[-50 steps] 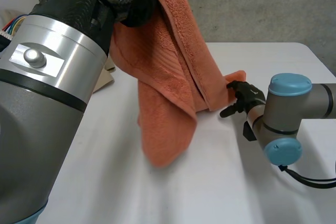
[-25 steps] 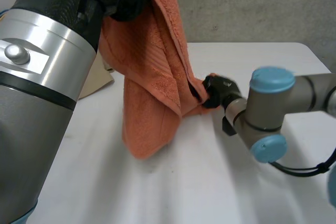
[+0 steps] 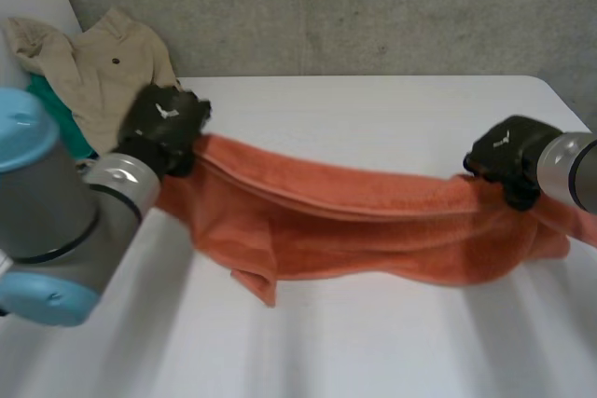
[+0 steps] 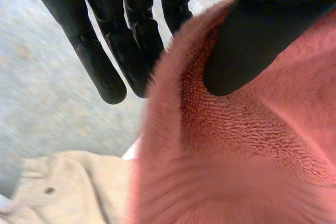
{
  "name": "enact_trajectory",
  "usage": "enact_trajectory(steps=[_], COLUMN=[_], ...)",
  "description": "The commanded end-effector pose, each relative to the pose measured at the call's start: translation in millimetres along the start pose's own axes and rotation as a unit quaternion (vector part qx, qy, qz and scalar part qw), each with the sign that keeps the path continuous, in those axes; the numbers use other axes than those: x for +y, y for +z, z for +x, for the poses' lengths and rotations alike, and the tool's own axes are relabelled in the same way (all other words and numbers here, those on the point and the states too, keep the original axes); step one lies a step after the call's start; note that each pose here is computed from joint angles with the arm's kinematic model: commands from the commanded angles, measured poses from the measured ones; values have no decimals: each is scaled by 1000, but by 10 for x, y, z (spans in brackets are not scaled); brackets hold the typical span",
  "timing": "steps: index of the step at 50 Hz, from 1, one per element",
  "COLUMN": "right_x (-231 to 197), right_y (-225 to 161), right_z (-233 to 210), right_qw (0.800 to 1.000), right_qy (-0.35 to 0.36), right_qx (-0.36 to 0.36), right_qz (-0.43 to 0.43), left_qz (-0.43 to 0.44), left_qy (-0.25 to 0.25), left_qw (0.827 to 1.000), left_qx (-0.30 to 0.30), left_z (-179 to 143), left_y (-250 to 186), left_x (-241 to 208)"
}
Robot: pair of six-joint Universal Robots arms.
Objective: Fold the laundry.
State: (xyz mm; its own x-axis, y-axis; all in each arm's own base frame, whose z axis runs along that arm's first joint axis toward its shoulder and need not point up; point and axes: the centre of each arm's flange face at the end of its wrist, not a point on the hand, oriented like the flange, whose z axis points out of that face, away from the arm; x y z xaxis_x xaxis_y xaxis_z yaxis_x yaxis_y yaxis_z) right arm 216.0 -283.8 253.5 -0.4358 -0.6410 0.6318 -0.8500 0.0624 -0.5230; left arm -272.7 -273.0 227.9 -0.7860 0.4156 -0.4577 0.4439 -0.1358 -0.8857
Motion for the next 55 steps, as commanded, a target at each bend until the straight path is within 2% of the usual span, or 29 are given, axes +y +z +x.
enact_trajectory(steps=[1, 3, 4, 7, 8, 9, 11, 12, 13, 15, 18, 19, 20, 23, 27, 31, 35, 40, 49, 55], right_x=[31, -95, -257, -545, -696, -787, -882, -955, -963, -954, -841, -768, -731, -586, -371, -143, 105, 258, 234, 224], right_y=[598, 682, 702, 625, 539, 471, 342, 213, 189, 168, 241, 294, 312, 405, 609, 854, 1060, 1124, 974, 656], right_z=[157, 372, 634, 1002, 1204, 1300, 1429, 1479, 1464, 1415, 1263, 1157, 1101, 868, 591, 298, -19, -182, -1, 303], right_qw=[999, 993, 980, 944, 913, 892, 863, 842, 841, 848, 882, 902, 912, 945, 971, 985, 993, 996, 992, 973], right_qy=[-21, -14, 1, 27, 40, 45, 53, 55, 55, 52, 51, 55, 57, 65, 74, 82, 84, 78, 107, 206], right_qx=[48, 109, 180, 285, 342, 370, 405, 426, 424, 413, 362, 328, 310, 241, 169, 108, 52, 23, 46, 71], right_qz=[14, 46, 86, 166, 220, 255, 296, 325, 330, 328, 298, 276, 263, 213, 154, 107, 60, 31, 45, 81], left_qz=[11, 39, 81, 165, 225, 246, 291, 329, 346, 351, 315, 307, 280, 227, 167, 123, 89, 62, 76, 88], left_qy=[43, 63, 87, 110, 116, 116, 111, 104, 99, 94, 88, 87, 85, 83, 84, 79, 76, 77, 68, 32], left_qw=[999, 997, 992, 974, 956, 948, 930, 914, 906, 904, 925, 929, 941, 962, 978, 988, 993, 995, 995, 996], left_qx=[-9, -25, -51, -107, -149, -166, -195, -214, -224, -225, -193, -186, -168, -131, -91, -50, -12, 15, 5, 0], left_z=[72, 0, -107, -330, -476, -537, -620, -662, -699, -690, -574, -539, -457, -255, -21, 226, 472, 619, 500, 396], left_y=[605, 750, 859, 970, 993, 998, 990, 954, 922, 878, 804, 791, 781, 747, 650, 503, 340, 185, 28, -49], left_x=[129, -11, -262, -729, -1011, -1096, -1258, -1392, -1461, -1483, -1295, -1244, -1082, -720, -301, 4, 229, 397, 199, 21])
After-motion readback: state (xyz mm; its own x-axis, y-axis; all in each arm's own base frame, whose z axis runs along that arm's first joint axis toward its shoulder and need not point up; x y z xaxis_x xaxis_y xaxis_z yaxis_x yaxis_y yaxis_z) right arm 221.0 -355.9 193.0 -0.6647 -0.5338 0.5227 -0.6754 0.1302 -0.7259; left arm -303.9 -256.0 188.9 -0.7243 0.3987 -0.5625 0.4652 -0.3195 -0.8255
